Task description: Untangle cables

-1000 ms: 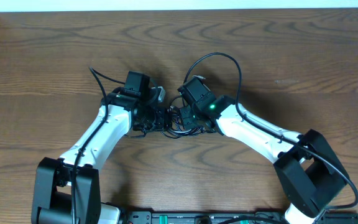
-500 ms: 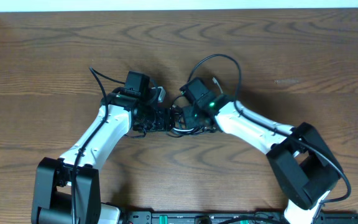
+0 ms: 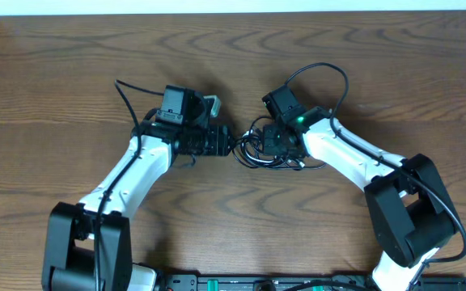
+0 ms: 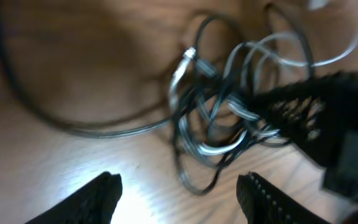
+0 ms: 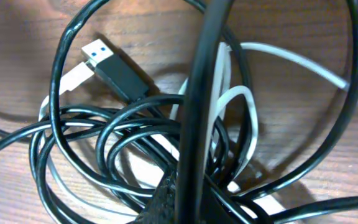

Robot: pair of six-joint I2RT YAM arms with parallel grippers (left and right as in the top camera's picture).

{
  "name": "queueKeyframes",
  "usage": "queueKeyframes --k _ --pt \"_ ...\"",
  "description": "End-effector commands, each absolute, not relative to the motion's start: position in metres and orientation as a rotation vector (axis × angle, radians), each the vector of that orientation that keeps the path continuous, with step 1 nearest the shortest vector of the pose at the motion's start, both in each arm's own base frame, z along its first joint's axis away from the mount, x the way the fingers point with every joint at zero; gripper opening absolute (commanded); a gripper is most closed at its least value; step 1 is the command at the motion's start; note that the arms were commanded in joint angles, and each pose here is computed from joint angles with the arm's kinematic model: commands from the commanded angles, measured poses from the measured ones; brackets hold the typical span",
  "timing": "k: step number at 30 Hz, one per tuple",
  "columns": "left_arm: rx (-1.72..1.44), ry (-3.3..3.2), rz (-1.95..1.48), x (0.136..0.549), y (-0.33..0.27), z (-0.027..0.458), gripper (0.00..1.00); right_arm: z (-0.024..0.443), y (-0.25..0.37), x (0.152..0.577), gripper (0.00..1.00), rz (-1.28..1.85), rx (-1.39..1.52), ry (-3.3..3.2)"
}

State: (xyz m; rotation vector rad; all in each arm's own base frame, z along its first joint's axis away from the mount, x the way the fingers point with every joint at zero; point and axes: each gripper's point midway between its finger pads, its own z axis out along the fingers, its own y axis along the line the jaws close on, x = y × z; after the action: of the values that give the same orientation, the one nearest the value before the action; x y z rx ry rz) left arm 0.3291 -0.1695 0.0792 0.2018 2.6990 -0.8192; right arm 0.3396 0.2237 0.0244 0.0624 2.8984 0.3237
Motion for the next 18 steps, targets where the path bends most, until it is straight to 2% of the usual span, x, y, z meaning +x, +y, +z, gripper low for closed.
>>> queueKeyframes --k 1,6,18 --pt "0.232 2.703 -1.002 0.324 -0.187 0.069 0.65 0.032 0.233 0.332 0.01 0.368 0.056 2.896" --pt "0.179 2.715 -1.102 0.331 -0.198 0.049 0.65 0.032 0.233 0.331 0.01 0.365 0.051 2.901" --pt "0.197 2.627 -1.132 0.349 -0.205 0.053 0.64 0.032 0.233 0.33 0.01 0.364 0.058 2.903"
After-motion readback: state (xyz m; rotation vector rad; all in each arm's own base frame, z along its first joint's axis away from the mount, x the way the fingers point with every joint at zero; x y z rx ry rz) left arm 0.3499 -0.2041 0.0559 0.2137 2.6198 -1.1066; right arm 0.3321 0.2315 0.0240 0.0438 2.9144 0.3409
